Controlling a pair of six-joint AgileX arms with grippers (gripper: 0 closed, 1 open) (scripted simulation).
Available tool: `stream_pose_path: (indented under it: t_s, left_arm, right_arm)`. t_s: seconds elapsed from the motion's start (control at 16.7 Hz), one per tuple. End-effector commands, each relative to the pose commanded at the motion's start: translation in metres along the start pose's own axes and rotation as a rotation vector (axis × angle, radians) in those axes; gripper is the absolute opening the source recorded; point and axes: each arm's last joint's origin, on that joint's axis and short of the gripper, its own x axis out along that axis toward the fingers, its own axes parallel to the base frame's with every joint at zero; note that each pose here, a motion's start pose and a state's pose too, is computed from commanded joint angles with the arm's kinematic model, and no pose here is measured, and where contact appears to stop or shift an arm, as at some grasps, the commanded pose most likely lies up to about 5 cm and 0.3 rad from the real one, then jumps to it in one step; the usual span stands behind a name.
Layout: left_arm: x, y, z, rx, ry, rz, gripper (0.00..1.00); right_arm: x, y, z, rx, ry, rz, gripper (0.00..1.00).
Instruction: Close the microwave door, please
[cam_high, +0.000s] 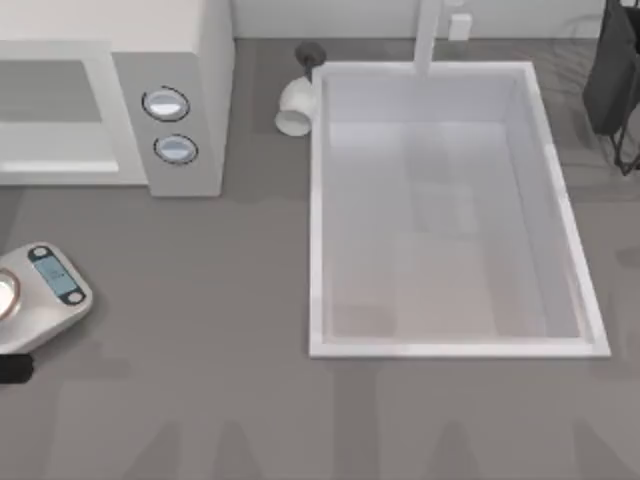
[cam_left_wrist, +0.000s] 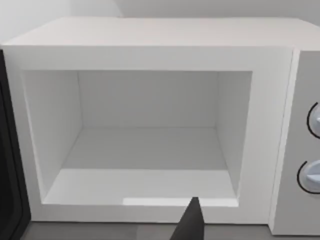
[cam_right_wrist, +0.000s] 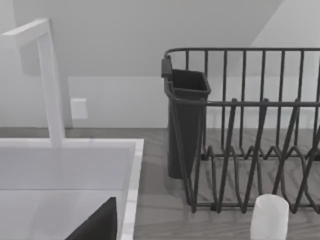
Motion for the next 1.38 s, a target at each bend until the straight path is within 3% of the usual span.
stream_pose_path:
  t_s: [0.24, 0.3, 0.84, 1.38]
  left_arm:
    - [0.000, 0.000, 0.000, 0.000, 0.000, 0.000, 0.02]
    - [0.000, 0.000, 0.000, 0.000, 0.000, 0.000, 0.00]
    - [0.000, 0.000, 0.001, 0.000, -0.001, 0.000, 0.00]
    - [0.006, 0.005, 0.027, 0.000, 0.000, 0.000, 0.00]
  right_arm:
    - [0.000, 0.000, 0.000, 0.000, 0.000, 0.000, 1.00]
    - [0.000, 0.000, 0.000, 0.000, 0.000, 0.000, 1.00]
    - [0.000, 0.000, 0.000, 0.000, 0.000, 0.000, 1.00]
    - [0.000, 0.000, 0.000, 0.000, 0.000, 0.000, 1.00]
